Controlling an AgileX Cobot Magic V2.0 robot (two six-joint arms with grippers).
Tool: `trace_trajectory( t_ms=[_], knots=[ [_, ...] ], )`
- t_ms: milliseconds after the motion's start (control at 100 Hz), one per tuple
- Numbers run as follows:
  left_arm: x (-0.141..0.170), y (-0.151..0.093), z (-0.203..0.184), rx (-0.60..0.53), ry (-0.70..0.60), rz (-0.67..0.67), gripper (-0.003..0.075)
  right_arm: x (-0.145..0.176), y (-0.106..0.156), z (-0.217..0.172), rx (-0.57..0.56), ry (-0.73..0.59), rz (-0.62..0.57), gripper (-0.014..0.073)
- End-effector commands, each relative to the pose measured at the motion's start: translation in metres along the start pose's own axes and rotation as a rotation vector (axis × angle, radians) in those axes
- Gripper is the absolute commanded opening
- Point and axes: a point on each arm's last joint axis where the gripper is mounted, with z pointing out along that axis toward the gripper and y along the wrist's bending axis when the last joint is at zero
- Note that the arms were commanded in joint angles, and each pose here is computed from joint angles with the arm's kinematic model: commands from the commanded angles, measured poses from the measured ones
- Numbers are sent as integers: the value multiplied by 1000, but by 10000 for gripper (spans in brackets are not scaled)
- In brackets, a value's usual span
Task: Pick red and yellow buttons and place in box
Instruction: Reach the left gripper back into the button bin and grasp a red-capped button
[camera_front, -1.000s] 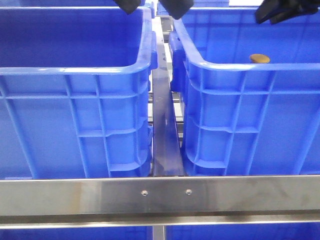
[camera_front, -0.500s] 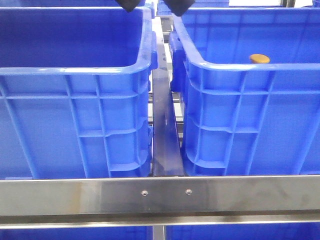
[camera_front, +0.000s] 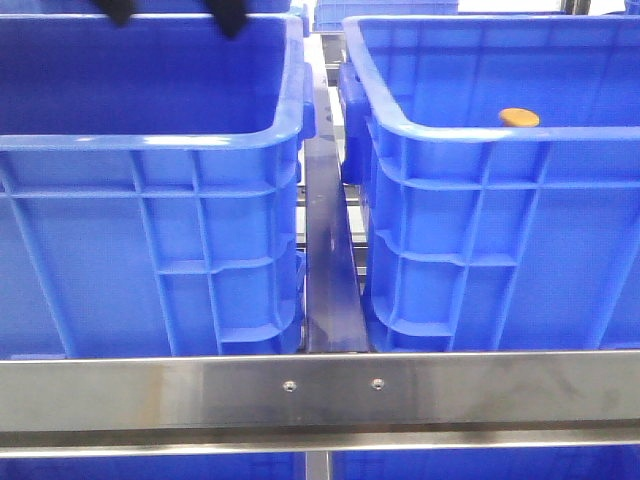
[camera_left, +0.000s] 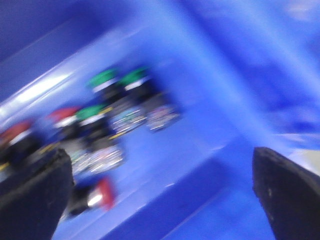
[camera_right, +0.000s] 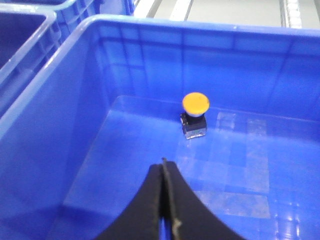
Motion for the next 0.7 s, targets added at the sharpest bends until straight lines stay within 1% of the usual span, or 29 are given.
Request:
trace_trajectory(
  t_ms=[0, 170, 360, 480, 690],
  knots=[
    [-6, 25, -24, -36, -76, -94, 670, -11, -2, -4, 26, -53, 1, -63],
    [5, 66, -23, -78, -18, -250, 670, -10, -1, -4, 16, -45, 1, -63],
    [18, 100, -8, -135, 75, -345, 670, -10, -1, -4, 16, -45, 1, -63],
    [22, 112, 8, -148, 120, -375, 670, -10, -1, -4, 15, -44, 1, -63],
    [25, 123, 44, -150, 173, -392, 670, -10, -1, -4, 12, -43, 1, -63]
  ],
)
